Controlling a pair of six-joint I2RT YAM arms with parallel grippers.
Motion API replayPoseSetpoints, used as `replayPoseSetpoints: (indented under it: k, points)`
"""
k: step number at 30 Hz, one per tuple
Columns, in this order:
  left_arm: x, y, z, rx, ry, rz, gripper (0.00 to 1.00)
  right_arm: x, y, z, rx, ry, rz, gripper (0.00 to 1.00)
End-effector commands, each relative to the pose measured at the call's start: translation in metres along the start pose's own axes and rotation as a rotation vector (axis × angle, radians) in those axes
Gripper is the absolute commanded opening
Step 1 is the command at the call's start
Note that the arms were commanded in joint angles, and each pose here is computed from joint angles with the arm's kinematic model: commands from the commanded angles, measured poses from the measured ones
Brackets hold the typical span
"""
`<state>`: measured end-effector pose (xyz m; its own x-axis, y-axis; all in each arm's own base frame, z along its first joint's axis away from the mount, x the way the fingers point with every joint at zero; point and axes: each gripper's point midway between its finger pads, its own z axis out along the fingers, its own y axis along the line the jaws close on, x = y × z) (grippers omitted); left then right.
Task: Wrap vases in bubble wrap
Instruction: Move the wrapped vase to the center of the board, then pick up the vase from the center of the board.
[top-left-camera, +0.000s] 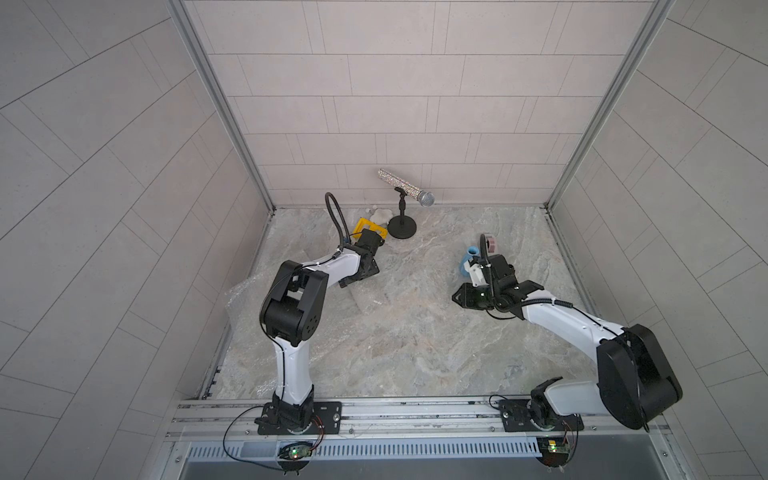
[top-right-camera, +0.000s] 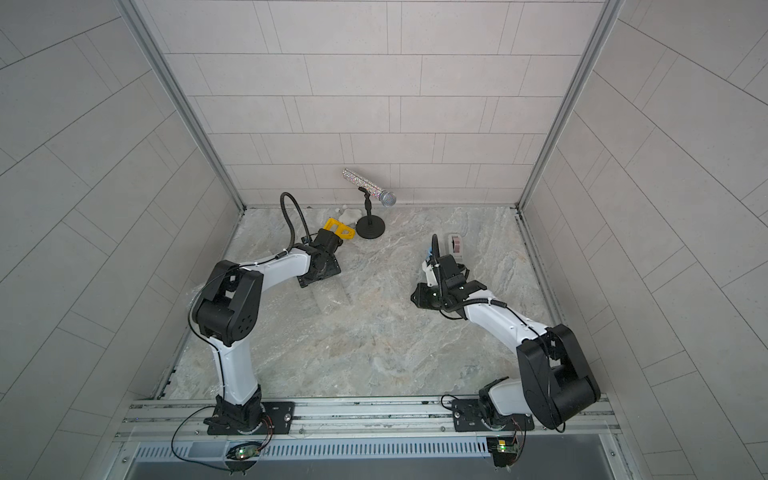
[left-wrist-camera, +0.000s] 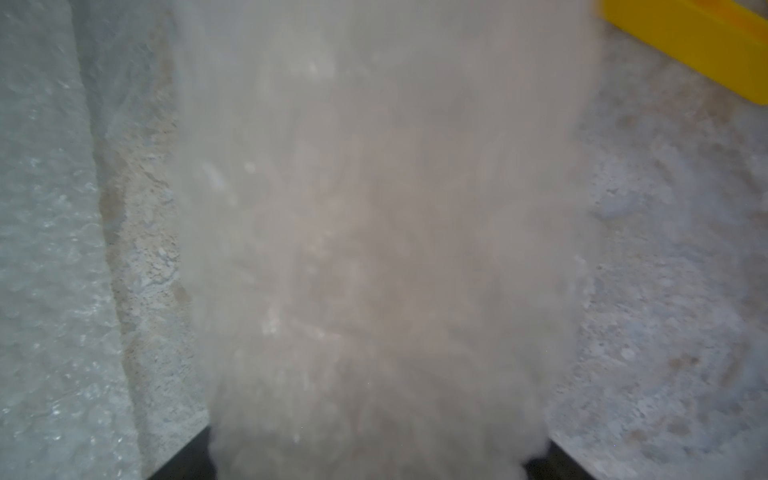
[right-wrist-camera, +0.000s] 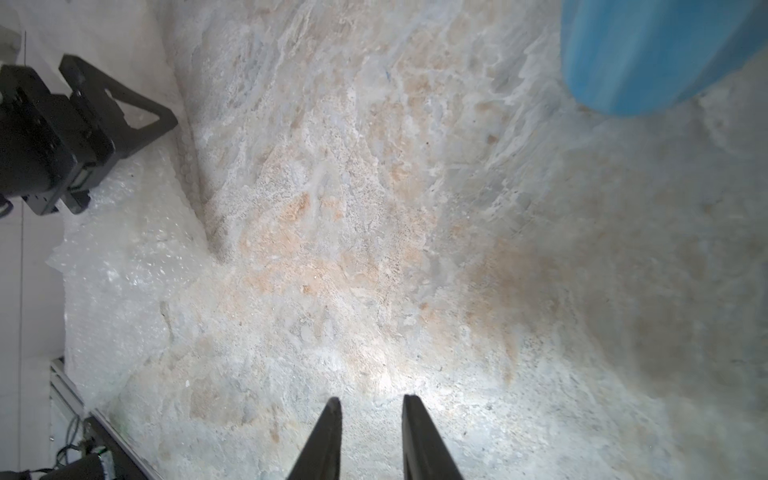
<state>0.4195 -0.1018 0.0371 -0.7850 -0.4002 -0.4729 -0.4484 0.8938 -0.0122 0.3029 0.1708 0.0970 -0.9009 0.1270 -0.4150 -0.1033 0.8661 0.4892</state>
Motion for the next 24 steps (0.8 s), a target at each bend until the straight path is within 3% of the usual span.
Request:
replayPoseSetpoints:
  k: [1,7,15,24]
  points:
    - [-0.019,0.0,-0.03,0.045,-0.059,0.001,0.97,-0.009,0.008,-0.018,0.003,-0.029,-0.038,0.37]
    - [-0.023,-0.01,-0.058,0.181,-0.09,0.03,1.0,-0.025,0.022,-0.046,-0.028,-0.138,-0.13,0.55]
    - [-0.014,0.001,-0.099,0.259,-0.086,0.095,1.0,-0.07,-0.01,-0.105,0.176,-0.495,-0.18,0.83]
    - [0.011,0.029,-0.124,0.278,-0.052,0.125,1.0,-0.11,-0.06,-0.097,0.197,-0.629,-0.184,0.93]
